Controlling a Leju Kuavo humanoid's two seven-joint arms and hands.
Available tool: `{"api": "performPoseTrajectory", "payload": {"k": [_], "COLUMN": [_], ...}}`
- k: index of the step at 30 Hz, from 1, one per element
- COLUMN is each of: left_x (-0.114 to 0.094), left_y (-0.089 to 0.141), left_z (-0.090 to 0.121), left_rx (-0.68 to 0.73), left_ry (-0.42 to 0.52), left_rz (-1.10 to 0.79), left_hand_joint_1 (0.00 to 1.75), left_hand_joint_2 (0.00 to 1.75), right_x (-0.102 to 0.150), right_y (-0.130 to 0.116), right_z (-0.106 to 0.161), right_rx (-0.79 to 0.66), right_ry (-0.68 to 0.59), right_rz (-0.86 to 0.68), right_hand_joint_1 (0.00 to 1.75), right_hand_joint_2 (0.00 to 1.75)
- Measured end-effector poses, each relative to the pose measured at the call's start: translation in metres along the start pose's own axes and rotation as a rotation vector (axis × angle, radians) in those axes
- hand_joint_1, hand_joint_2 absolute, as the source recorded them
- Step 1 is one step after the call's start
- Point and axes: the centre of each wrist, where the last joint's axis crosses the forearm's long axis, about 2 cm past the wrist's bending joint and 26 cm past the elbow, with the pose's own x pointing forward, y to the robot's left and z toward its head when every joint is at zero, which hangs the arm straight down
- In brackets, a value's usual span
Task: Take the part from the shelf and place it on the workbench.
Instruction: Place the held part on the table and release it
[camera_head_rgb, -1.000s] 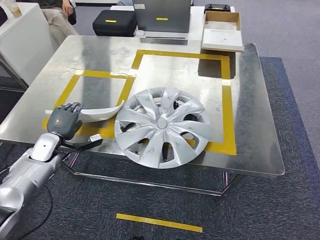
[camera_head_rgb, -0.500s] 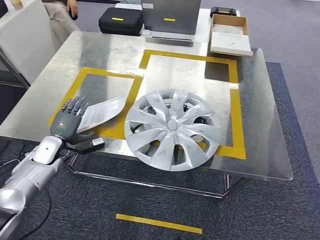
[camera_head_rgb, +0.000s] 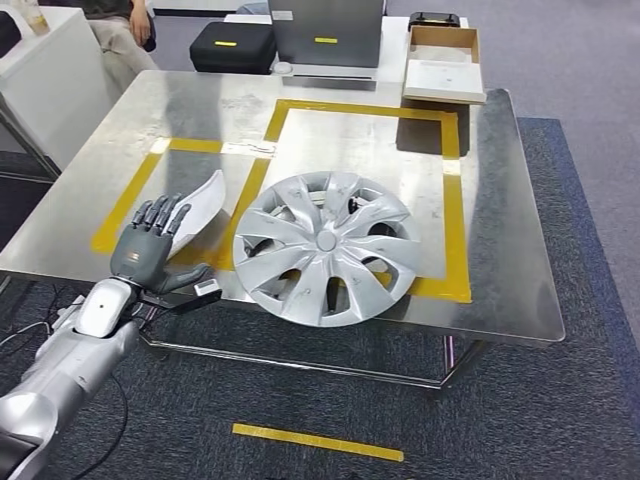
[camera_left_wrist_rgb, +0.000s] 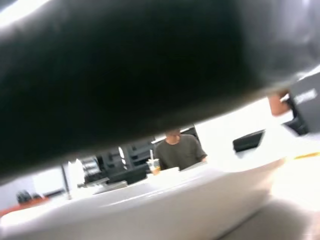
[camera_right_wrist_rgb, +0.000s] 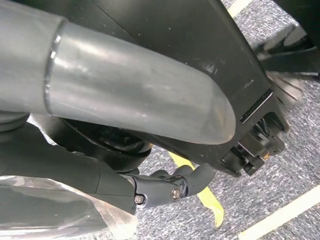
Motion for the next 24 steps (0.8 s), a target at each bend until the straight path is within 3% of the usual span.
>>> {"api": "performPoseTrajectory", "payload": {"k": [4, 17, 24], "left_x": [0.017, 0.034, 0.065], "left_y": [0.009, 0.019, 0.035], "left_z": [-0.008, -0.015, -0.019], "left_rx": [0.069, 0.144, 0.249], "left_ry": [-0.009, -0.010, -0.033], "left_rz": [0.037, 0.102, 0.179], "left_hand_joint_1": [0.00, 0.00, 0.00], "left_hand_joint_2": [0.00, 0.00, 0.00], "right_x": [0.002, 0.004, 0.003], "right_y": [-0.001, -0.003, 0.002], "right_z": [0.000, 0.000, 0.000], "right_rx": [-0.004, -0.013, -0.016], "right_ry": [-0.004, 0.000, 0.053], "right_rz": [0.001, 0.002, 0.000], "right_hand_joint_1": [0.00, 0.00, 0.00], "right_hand_joint_2": [0.00, 0.00, 0.00]}}
